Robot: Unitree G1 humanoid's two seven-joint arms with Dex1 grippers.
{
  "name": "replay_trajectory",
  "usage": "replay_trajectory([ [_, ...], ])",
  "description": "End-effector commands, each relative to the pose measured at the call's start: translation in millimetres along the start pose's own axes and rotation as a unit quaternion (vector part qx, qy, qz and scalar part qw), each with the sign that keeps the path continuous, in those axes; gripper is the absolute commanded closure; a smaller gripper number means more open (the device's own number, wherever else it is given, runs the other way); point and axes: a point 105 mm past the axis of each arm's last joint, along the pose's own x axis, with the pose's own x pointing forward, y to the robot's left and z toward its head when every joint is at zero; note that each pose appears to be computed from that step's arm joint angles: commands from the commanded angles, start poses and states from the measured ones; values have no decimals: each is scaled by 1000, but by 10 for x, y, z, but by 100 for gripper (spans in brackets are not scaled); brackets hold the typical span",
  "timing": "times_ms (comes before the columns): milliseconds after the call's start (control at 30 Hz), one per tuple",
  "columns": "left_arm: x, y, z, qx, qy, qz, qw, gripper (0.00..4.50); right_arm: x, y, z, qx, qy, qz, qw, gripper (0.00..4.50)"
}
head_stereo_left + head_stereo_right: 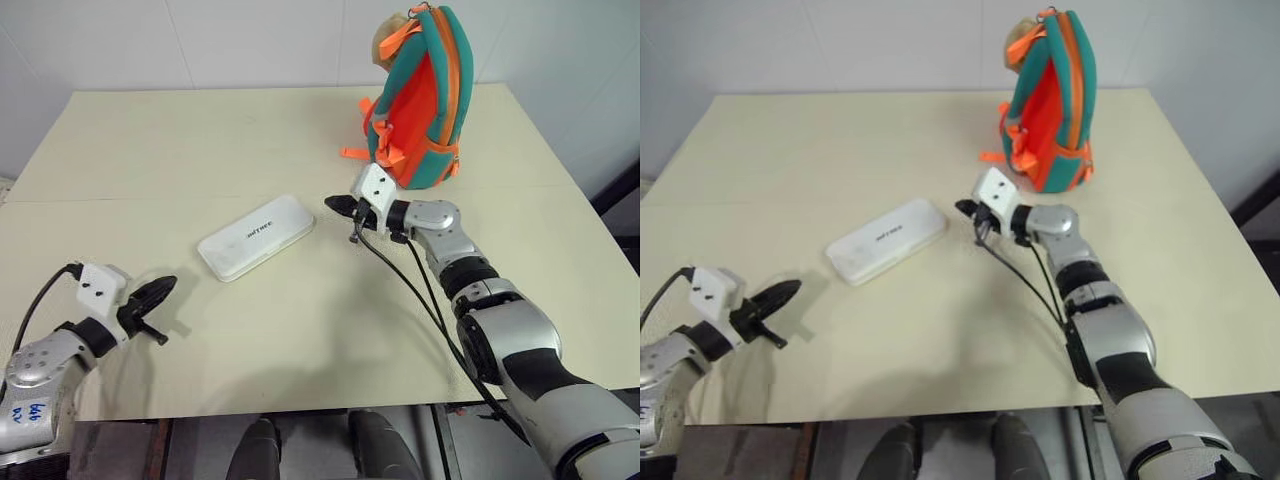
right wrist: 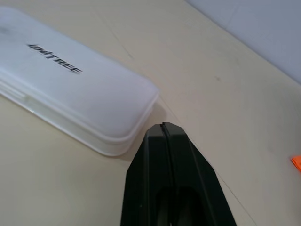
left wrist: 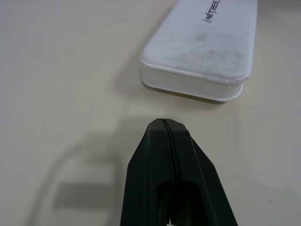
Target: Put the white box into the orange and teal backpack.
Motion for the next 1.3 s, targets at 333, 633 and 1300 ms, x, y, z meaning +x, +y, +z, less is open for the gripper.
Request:
replay_trajectory([
  [333, 339, -155, 162, -48, -42, 47, 997, 450, 308, 143, -11, -34, 57, -26, 997, 448],
  [633, 399, -142, 139, -49, -26, 76, 996, 450, 449, 240, -18, -38, 84, -37, 995, 448],
  [1300, 534, -432, -25, -67, 0, -5, 998, 450, 270, 679, -244, 43, 29, 92, 994, 448],
])
